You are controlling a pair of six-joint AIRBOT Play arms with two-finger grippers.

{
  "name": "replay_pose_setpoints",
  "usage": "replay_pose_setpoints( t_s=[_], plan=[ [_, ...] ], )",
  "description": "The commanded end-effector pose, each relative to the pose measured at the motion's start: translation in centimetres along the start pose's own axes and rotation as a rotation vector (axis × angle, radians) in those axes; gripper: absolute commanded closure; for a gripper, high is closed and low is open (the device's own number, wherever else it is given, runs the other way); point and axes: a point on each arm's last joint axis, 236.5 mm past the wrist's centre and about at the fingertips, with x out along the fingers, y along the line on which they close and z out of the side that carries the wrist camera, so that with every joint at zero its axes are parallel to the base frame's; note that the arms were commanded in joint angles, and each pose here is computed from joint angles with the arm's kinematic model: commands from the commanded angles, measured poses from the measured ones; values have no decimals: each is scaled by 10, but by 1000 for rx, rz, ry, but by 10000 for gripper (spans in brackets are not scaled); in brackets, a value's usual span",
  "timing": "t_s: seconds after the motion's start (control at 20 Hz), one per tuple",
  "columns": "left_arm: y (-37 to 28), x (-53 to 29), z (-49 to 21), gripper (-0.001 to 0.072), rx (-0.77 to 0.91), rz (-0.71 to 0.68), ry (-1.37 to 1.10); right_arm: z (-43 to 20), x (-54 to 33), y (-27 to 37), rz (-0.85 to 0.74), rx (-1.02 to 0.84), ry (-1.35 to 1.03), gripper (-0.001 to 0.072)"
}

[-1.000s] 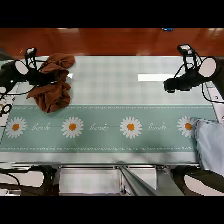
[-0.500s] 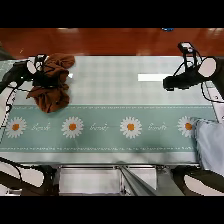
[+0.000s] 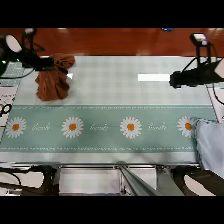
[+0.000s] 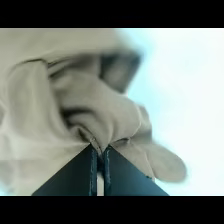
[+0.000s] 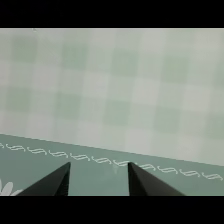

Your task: Fold the shirts.

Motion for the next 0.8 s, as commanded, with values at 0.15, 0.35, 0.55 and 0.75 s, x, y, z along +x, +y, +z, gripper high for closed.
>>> replay_pose_setpoints(
  t_s=[0.15, 0.35, 0.55, 0.75],
  plan=[
    [-82, -232, 71, 684, 102, -136, -489, -8, -131, -7, -45, -24, -242, 301],
    [-131, -352, 75, 684, 196, -216, -737, -22, -208, -6, -33, 15, -439, 301],
    [-191, -422, 69, 684, 286, -362, -887, -47, -245, -5, -19, 48, -510, 301],
    [-256, -441, 46, 684, 323, -578, -883, -69, -252, -6, -19, 59, -481, 301]
  ],
)
